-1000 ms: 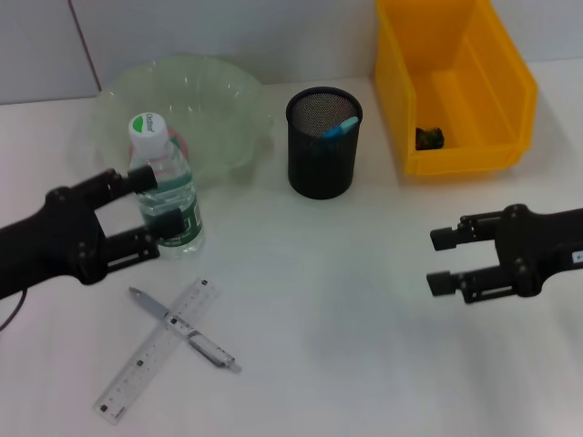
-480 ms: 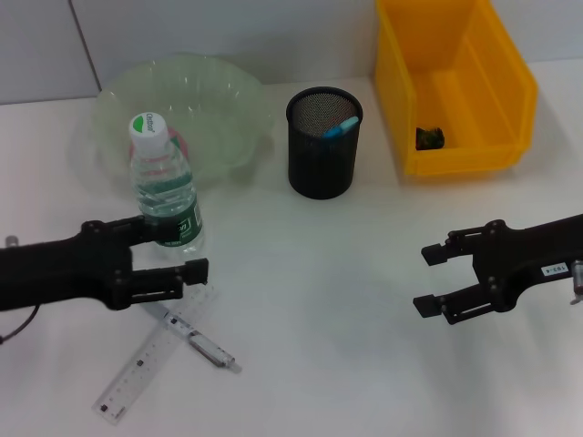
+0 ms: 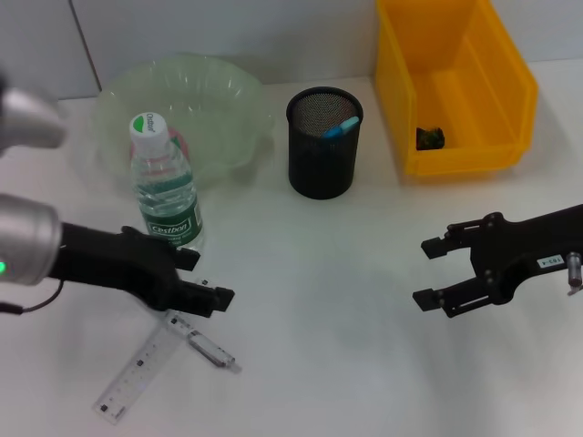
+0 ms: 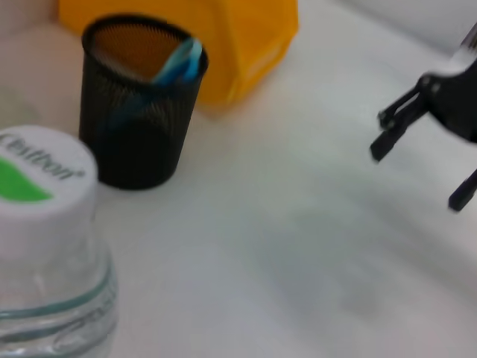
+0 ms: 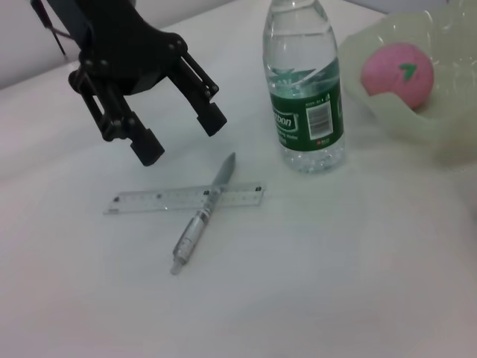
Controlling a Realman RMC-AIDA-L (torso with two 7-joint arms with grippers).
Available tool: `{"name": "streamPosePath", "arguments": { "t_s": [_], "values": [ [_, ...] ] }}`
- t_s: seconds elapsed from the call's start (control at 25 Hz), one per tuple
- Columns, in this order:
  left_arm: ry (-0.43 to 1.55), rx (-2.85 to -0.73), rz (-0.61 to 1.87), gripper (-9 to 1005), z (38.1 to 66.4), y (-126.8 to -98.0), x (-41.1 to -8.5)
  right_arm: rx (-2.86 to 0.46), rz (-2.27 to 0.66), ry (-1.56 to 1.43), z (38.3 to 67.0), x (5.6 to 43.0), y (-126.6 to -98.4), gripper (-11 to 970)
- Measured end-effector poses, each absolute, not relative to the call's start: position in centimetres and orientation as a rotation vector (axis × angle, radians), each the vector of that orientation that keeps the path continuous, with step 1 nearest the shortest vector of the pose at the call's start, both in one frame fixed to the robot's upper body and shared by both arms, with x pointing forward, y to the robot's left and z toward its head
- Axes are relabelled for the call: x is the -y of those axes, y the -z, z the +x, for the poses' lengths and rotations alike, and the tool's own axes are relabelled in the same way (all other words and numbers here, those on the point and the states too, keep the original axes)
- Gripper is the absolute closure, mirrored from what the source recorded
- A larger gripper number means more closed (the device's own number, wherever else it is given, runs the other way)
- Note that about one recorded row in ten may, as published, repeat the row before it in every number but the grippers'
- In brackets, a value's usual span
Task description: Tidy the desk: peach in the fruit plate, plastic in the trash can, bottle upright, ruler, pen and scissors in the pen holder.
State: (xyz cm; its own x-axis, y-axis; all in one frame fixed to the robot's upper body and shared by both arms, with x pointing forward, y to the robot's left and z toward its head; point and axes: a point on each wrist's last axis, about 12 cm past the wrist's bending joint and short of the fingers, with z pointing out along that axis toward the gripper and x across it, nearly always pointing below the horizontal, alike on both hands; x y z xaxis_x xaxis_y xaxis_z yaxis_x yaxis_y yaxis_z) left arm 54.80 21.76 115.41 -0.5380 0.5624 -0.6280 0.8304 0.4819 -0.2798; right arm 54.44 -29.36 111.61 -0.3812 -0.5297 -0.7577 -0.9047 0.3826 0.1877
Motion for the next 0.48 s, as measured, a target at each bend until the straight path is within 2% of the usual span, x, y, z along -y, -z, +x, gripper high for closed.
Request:
{"name": "streamPosePath", "arguments": {
  "t_s": [0.16, 0.48],
  "values": [
    [0.645, -2.401, 1.199, 196, 55.7, -116.2, -19.1, -2.058, -1.262, -0.771, 54.6, 29.3, -111.8, 133],
    [0.5, -2.535, 1.176, 196, 56.8, -116.5, -16.6, -2.058, -1.291, -0.744, 54.6, 29.2, -112.1, 134]
  ]
}}
